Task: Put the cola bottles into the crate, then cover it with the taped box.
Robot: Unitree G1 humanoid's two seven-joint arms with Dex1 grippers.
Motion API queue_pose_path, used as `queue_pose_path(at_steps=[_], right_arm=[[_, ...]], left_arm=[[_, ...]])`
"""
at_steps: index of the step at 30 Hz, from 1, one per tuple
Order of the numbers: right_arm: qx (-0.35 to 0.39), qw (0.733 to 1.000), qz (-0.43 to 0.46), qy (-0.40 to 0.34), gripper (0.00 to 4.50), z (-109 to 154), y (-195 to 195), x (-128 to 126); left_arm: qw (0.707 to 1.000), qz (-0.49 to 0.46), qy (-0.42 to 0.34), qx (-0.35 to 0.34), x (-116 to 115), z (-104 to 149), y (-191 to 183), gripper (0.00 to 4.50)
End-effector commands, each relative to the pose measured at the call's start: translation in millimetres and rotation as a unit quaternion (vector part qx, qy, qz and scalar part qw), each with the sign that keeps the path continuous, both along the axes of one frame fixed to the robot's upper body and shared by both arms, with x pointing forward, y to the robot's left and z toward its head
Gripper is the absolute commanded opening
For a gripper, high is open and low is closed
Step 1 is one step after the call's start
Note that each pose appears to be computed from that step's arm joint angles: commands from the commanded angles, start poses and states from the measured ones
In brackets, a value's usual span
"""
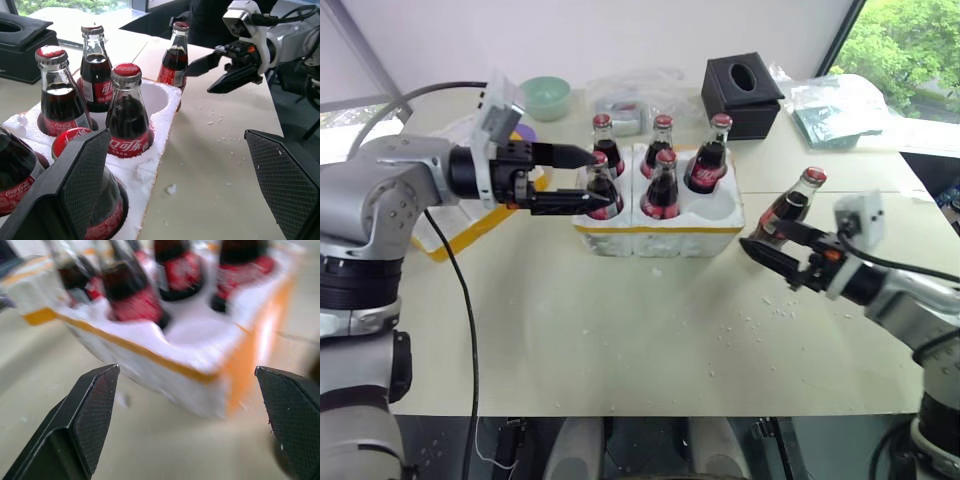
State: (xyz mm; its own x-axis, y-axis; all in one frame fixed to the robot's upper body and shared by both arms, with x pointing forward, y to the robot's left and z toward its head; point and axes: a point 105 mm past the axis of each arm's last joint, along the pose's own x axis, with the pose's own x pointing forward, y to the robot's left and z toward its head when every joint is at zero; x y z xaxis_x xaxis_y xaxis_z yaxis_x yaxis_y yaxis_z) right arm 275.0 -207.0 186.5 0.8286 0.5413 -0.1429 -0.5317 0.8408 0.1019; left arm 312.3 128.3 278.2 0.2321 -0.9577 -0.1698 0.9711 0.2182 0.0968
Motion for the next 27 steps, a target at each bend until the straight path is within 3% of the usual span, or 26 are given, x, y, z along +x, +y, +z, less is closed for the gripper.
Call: queue_pose_path(at_steps=[1, 8, 13, 27], right_arm=[[-0.031, 0.998, -0.053, -0.004, 4.45, 0.8, -27.6, -8.6], [-0.049, 0.993, -0.107, -0.015, 4.45, 3.9, -62.9, 1.2], [-0.046, 0.995, -0.082, -0.038, 4.45, 10.1, -50.0, 15.2], [-0.028, 0.997, -0.056, -0.037, 4.45, -5.0, -24.7, 55.7]], left_arm=[[1.000, -0.015, -0.026, 0.000, -3.8, 10.5, -1.2, 4.50], [1.000, -0.017, -0.025, 0.003, -5.0, 8.7, 0.8, 4.50], [0.999, -0.025, -0.027, 0.002, -10.6, 9.7, -2.6, 4.50], [0.999, -0.031, -0.027, 0.004, -28.8, 13.5, -6.6, 4.50]])
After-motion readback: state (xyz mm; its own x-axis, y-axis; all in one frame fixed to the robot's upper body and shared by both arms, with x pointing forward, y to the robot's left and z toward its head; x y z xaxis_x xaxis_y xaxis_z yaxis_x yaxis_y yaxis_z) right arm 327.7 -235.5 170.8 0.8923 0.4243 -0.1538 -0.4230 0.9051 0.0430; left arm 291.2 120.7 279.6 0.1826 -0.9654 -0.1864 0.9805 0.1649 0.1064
